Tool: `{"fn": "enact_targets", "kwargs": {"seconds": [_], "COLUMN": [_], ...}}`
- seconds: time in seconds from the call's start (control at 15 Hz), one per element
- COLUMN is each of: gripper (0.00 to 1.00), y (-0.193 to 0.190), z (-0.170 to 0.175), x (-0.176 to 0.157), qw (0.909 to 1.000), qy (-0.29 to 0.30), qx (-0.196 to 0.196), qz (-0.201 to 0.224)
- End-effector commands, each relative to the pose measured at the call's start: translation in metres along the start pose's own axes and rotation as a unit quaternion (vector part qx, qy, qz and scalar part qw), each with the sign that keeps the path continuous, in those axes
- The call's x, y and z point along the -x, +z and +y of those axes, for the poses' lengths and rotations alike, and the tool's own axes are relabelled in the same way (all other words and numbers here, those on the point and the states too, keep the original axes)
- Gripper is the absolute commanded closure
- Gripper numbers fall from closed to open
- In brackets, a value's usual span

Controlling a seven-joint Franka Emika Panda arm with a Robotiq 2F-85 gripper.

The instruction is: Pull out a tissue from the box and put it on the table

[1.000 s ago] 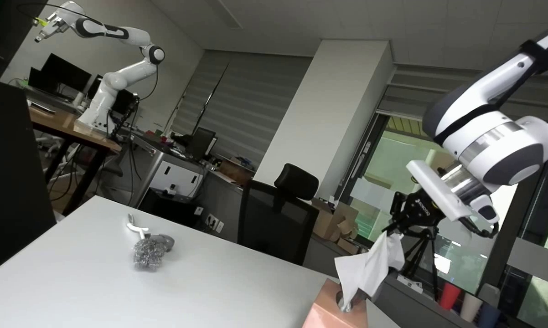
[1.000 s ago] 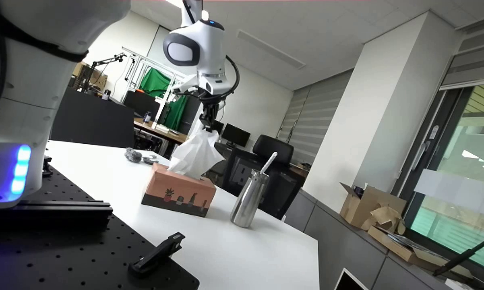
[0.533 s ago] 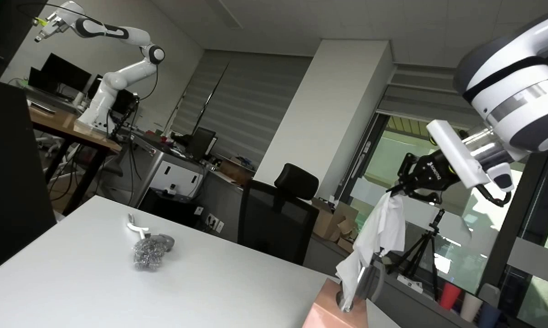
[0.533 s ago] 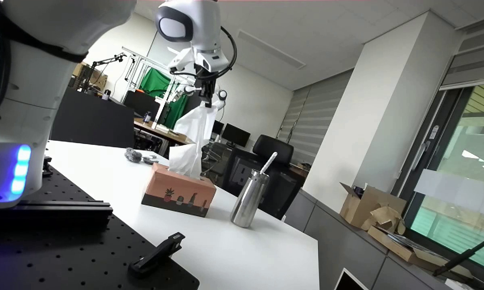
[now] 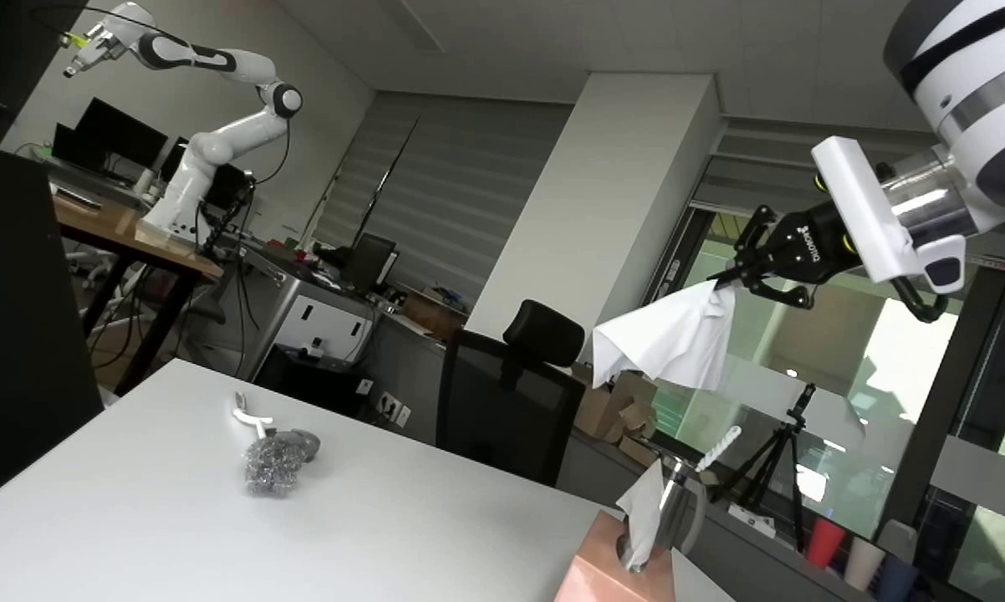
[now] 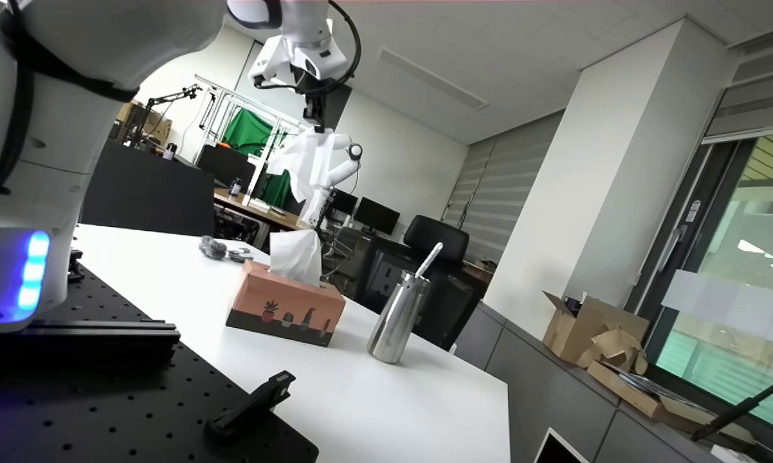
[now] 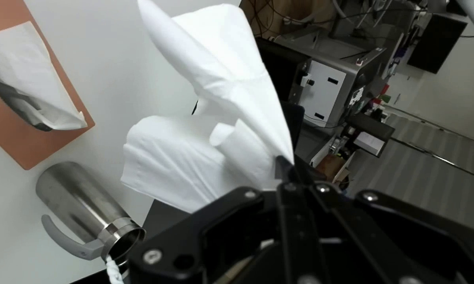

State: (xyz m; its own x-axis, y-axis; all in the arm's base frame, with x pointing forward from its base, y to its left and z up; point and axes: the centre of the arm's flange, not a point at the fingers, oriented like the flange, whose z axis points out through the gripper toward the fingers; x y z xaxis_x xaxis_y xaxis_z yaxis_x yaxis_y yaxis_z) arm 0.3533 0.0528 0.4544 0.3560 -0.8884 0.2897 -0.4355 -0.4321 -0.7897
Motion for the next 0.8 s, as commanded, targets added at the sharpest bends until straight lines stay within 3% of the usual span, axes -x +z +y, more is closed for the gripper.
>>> {"fn": "enact_targets", "kwargs": {"seconds": [0.0,0.07,0.73], "gripper": [1.00,0.99,0.99], "y": [0.030,-0.001,0.000], "z": [0.021,-0.004,-0.004], "x": [0.028,0.013,0.019], "qw": [0.9999,0.9999,0.9998], "qy": [-0.005,-0.011,-0.017], "qx": [-0.010,-0.002,-0.001], "qz": [0.002,-0.002,-0.005]}}
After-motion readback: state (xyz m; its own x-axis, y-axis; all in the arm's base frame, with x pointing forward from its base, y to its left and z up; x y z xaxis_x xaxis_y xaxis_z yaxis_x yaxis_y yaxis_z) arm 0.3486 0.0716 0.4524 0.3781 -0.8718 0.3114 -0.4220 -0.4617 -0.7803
